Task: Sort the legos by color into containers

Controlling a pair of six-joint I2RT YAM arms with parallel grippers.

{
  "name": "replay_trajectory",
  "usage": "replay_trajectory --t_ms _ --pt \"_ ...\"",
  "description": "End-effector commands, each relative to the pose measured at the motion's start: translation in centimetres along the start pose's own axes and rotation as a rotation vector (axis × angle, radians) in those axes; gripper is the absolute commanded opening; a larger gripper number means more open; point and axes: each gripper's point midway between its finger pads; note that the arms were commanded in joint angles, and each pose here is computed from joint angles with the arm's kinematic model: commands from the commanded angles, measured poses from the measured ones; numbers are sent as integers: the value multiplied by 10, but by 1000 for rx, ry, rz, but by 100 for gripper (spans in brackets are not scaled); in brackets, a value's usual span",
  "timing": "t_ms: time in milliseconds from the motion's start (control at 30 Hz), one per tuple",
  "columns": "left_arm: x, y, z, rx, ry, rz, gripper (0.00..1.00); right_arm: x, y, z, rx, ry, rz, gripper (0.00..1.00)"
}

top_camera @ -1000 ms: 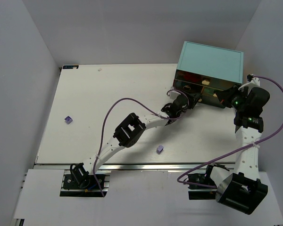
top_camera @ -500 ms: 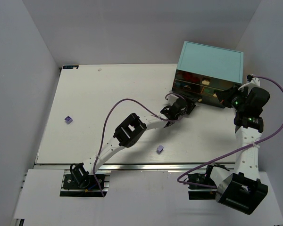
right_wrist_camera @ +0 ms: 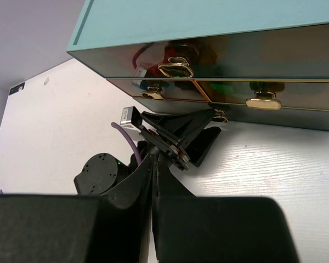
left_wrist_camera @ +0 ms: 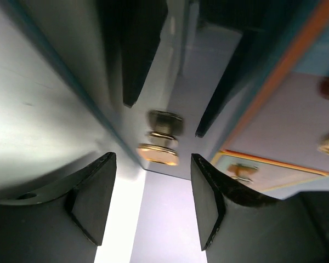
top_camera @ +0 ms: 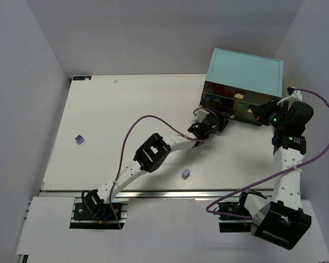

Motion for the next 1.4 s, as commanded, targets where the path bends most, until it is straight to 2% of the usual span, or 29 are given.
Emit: replay_trajectory --t_ms 0,300,600,700,900,933,1000,1367 --pt "-1 3 -8 -17 2 -25 66 14 -5 3 -2 -36 -42 0" --pt "5 6 -6 -30 -16 -53 57 12 -5 3 2 -33 -36 0" --pt "3 5 -9 -38 -38 -44 29 9 -6 3 4 -30 -28 0" --pt "2 3 -13 -45 -41 -38 24 8 -6 4 5 -31 -24 0" --pt "-2 -6 -29 -80 -52 -18 22 7 -6 4 7 -31 -24 0" --pt "1 -8 -21 -65 -46 -23 22 7 -6 4 8 -30 -22 0" --pt "-2 -14 -35 -90 -51 -12 21 6 -6 4 11 -29 -21 0" --pt "2 -40 -33 -85 -41 13 19 5 -6 8 30 -27 -21 0"
Point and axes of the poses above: each gripper's point midway between its finger pads, its own y axis out along the fingers, its own z axis along the line the jaws close on, x = y × z, and after that the axes turned 14 degrees about -y, right-handed
